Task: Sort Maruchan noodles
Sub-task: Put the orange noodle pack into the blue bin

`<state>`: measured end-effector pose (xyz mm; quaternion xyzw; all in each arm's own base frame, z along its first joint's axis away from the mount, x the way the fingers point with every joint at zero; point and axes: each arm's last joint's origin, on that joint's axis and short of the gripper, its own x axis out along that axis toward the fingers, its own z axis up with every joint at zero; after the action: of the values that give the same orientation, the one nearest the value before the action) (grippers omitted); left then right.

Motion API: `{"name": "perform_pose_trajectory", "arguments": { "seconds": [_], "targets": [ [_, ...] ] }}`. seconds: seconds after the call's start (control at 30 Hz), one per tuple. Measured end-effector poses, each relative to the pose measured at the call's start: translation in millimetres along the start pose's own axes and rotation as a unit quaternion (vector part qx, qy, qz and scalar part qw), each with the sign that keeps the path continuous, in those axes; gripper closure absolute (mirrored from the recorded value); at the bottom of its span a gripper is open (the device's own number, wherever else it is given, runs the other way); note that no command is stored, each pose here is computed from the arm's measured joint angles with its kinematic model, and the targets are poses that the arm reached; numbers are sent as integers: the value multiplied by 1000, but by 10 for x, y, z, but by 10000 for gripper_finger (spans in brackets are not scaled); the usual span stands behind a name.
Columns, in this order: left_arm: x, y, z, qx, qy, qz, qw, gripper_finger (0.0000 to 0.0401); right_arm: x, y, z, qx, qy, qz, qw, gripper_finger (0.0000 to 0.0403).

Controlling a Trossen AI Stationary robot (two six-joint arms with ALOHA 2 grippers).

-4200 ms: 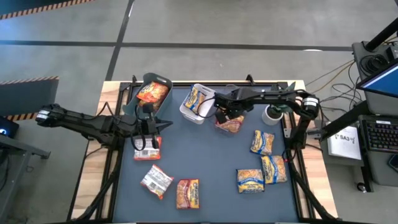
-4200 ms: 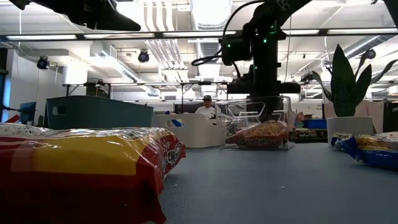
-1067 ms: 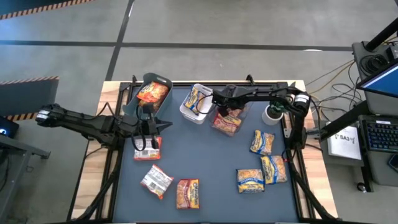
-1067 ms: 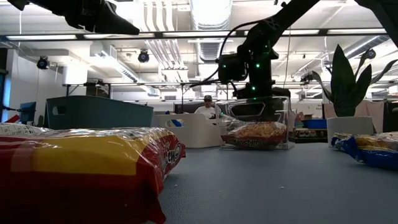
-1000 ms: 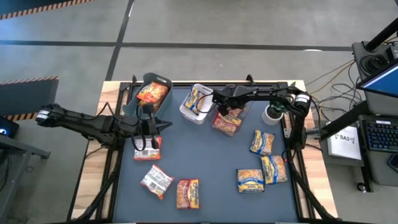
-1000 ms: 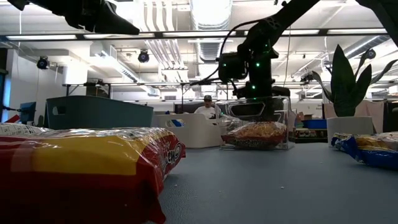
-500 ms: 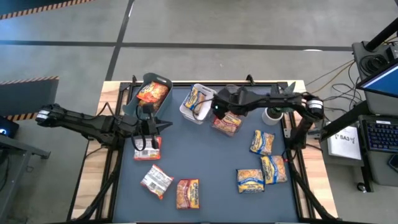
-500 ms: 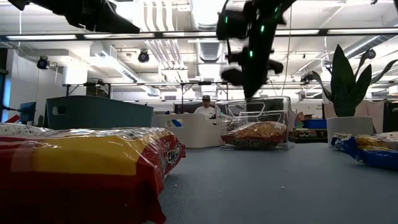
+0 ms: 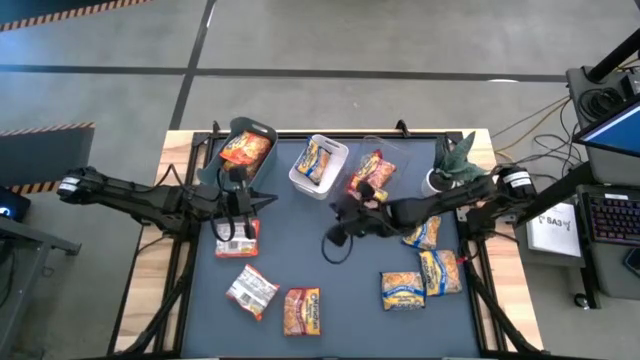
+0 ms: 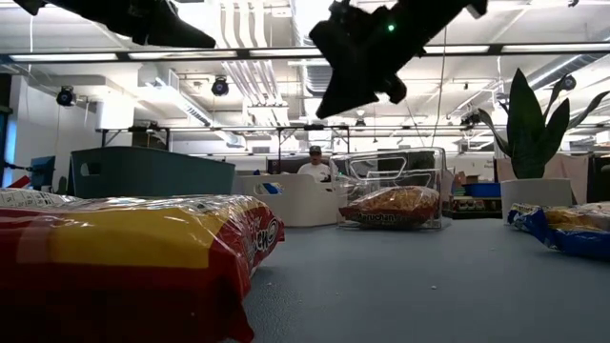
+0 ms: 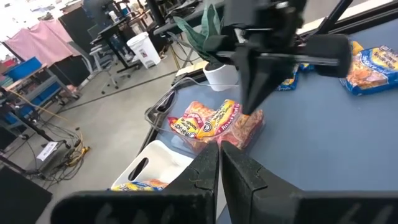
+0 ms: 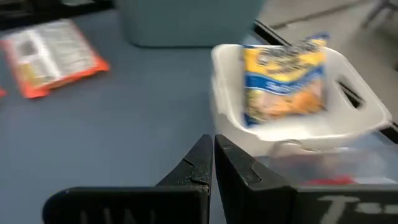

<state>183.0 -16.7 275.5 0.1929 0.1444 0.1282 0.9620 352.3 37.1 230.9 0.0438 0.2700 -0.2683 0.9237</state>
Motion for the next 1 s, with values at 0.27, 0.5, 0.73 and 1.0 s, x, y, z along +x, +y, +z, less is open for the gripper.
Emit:
{"name": "perform_pose_trajectory", "arguments": {
  "seconds": [0.27, 0.5, 0.73, 1.0],
  "targets": [
    [14, -11, -10, -68, 5, -2, 998, 401, -165, 158, -109, -77, -69, 58, 993, 394],
    [110, -115, -164, -160, 82, -12, 984, 401, -380, 68, -118, -104, -96, 88, 986, 394],
    [213, -256, -309, -223, 171, -58, 958, 401, -623, -114, -70, -115, -124, 107, 980, 394],
    [331, -383, -172, -201, 303, -87, 927, 401, -802, -271, -63, -124, -146, 107, 976, 394]
  ]
}}
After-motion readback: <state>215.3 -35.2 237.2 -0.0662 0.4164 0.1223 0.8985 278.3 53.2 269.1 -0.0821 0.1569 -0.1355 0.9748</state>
